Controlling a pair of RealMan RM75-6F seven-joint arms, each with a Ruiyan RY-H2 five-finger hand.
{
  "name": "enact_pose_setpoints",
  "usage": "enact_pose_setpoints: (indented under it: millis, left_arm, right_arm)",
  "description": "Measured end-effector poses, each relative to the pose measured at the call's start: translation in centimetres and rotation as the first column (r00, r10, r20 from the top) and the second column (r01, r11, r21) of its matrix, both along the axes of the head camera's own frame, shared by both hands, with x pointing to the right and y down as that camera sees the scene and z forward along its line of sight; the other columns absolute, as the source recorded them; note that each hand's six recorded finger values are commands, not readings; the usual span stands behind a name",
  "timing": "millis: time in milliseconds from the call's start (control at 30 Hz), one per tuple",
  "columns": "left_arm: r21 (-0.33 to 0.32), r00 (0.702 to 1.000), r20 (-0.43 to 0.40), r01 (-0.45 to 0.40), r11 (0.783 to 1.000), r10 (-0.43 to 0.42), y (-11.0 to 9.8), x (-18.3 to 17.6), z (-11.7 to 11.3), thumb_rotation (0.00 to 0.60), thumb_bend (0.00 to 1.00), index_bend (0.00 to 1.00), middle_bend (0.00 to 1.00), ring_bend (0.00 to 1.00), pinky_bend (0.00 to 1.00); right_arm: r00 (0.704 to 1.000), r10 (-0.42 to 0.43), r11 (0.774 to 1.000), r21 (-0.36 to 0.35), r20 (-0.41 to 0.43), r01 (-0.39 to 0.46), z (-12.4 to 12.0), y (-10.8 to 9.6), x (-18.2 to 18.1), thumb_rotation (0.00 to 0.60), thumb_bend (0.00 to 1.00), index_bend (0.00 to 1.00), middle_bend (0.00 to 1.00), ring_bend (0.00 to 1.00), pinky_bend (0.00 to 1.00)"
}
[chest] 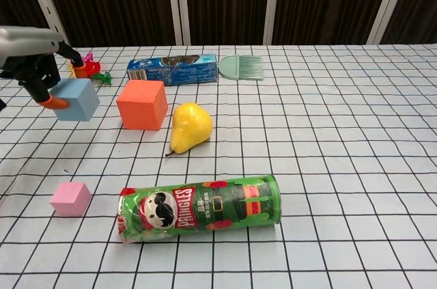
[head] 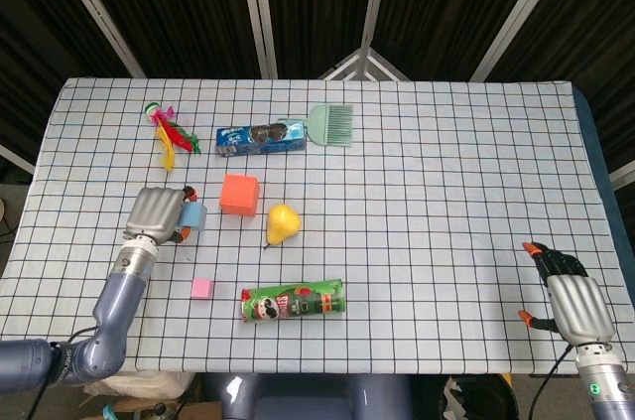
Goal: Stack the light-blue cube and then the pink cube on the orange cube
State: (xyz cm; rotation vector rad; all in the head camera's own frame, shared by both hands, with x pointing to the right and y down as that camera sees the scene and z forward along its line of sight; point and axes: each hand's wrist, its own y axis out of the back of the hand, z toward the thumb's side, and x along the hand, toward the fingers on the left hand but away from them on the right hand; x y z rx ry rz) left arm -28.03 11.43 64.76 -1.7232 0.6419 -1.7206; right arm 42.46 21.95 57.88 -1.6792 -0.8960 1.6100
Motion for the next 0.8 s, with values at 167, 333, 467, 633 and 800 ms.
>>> enact_pose_setpoints:
  millis: [167, 333, 467, 633, 800]
  left_arm:
    - [0.025, 1.0, 0.012, 0.023, 0.999, -0.024, -1.5, 0.6, -1.4, 0.6, 0.36, 0.38, 0.84, 0.79, 0.85]
    - [0.007, 0.997, 0.014, 0.07, 0.998, -0.07, -2.9, 1.4, -1.6, 0.6, 0.36, 0.39, 0.84, 0.79, 0.86]
    - [-0.005, 0.995, 0.007, 0.099, 0.995, -0.099, -4.5, 2.6, -1.5, 0.6, 0.36, 0.4, 0.84, 0.79, 0.86]
    - [-0.001, 0.995, 0.006, 0.095, 0.995, -0.095, -6.0, 4.1, -1.2, 0.6, 0.36, 0.4, 0.84, 0.79, 0.86]
    - [-0.005, 0.996, 0.007, 0.089, 0.996, -0.089, -6.7, 4.6, -0.6, 0.6, 0.36, 0.4, 0.84, 0.79, 0.86]
  right_arm:
    - [1.0, 0.001, 1.0, -0.004, -0.001, -0.001, 0.1, 0.0, 0.0, 0.6, 0.17, 0.11, 0.14, 0.15, 0.16]
    - [1.0, 0.01, 1.0, -0.01, -0.003, -0.01, 0.2, 0.1, 0.2, 0.6, 0.17, 0.11, 0.14, 0.15, 0.16]
    - [1.0, 0.017, 1.0, -0.004, -0.009, -0.017, 0.0, 0.0, 0.5, 0.6, 0.17, 0.11, 0.14, 0.15, 0.16]
    - [0.999, 0.026, 1.0, 0.007, -0.019, -0.026, -0.2, 0.0, 0.8, 0.6, 0.17, 0.11, 0.14, 0.15, 0.16]
    - [0.999, 0.029, 0.999, 0.013, -0.027, -0.029, -0.4, -0.1, 0.9, 0.6, 0.17, 0.11, 0.14, 0.15, 0.16]
